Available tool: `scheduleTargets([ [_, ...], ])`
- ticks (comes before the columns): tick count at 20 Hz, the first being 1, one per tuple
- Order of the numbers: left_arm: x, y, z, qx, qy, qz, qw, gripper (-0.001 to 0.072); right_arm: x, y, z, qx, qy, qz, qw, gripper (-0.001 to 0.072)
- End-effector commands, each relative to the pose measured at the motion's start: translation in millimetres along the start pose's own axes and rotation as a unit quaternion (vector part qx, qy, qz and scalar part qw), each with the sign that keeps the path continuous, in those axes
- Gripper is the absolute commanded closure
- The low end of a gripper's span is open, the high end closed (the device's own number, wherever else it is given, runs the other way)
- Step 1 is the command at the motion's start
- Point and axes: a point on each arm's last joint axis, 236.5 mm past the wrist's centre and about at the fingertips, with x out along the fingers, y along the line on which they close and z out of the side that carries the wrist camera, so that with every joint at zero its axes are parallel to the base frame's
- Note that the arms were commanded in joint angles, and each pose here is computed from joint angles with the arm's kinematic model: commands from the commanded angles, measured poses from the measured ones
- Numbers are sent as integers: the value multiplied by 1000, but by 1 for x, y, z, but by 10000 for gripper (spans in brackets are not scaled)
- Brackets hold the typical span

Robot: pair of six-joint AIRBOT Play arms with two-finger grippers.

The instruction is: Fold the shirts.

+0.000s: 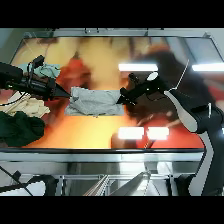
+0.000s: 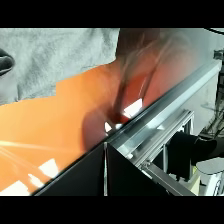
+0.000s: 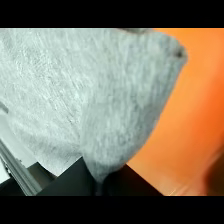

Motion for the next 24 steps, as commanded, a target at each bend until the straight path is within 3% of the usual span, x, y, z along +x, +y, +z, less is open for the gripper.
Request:
scheduleTargets([
  [1,0,-1,-3,0,5,-2,1000,687,-43,28,5,-37,-25,5,999,697],
  [5,0,-1,-3,1,5,-1,1000,687,-241,-12,18,-15,-140,-156,978,697],
  [7,0,-1,-3,1,6,-2,1000,687,-355,-65,10,84,-247,-221,940,697],
  [10,0,0,-2,1,4,-1,1000,687,-441,-155,-48,227,-285,-224,904,697],
  [14,1,-1,-2,2,5,-1,1000,687,-455,-270,-173,402,-225,-260,849,698],
  [17,3,-3,-3,4,8,-1,1000,687,-446,-327,-235,473,-263,-257,801,700],
  [21,9,-7,-4,11,13,0,1000,687,-422,-365,-293,538,-317,-242,742,699],
  [24,16,-13,-6,19,21,-1,1000,688,-403,-369,-318,559,-338,-240,718,699],
])
